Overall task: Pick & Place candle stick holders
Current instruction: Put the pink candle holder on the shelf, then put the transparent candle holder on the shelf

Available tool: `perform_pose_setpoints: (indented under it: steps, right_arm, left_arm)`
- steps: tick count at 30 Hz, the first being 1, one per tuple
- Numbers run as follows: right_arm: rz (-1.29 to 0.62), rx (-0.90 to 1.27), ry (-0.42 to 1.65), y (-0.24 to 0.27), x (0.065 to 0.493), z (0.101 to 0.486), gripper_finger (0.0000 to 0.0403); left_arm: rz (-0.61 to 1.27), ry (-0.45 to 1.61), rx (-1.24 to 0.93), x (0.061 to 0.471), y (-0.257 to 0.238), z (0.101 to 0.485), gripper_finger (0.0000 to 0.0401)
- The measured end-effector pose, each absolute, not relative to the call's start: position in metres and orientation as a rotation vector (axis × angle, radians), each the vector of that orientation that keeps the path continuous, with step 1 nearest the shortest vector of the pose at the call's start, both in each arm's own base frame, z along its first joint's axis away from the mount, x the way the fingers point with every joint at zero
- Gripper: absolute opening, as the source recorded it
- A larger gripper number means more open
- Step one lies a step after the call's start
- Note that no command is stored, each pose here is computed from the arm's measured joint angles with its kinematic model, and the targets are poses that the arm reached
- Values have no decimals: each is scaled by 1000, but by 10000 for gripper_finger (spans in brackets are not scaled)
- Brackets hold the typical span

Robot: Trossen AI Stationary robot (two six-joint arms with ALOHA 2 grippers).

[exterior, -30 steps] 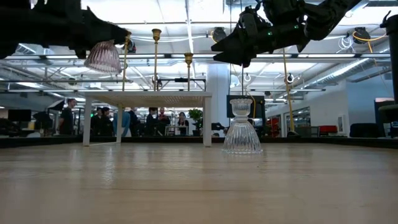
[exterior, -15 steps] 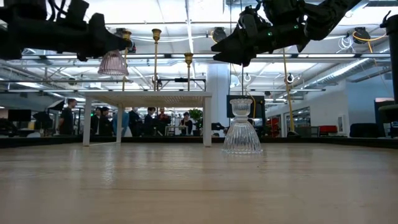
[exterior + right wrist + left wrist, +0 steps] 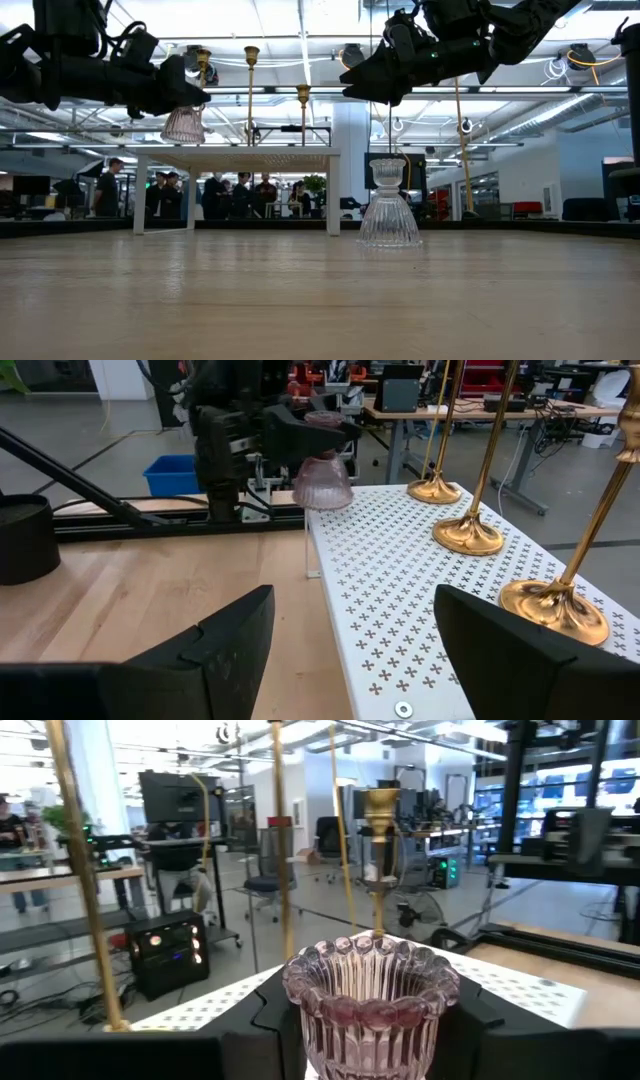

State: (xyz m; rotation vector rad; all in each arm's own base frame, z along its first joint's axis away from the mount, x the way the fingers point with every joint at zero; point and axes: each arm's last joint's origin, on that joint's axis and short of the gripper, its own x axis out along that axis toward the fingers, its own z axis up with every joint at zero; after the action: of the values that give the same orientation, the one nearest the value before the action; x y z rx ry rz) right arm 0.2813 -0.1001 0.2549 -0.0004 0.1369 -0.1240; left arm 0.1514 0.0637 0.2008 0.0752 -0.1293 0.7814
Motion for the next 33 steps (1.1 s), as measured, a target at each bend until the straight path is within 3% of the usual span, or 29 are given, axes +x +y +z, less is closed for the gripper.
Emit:
perform_pose_setpoints:
  steps: [12, 33]
  right_arm:
    - [-124, 2, 144, -100, 281, 254, 270]
    - [-85, -34, 207, -92, 283, 248, 270]
  left_arm:
    - [799, -83, 55, 143, 85, 195, 138]
    - [785, -23, 78, 137, 96, 191, 243]
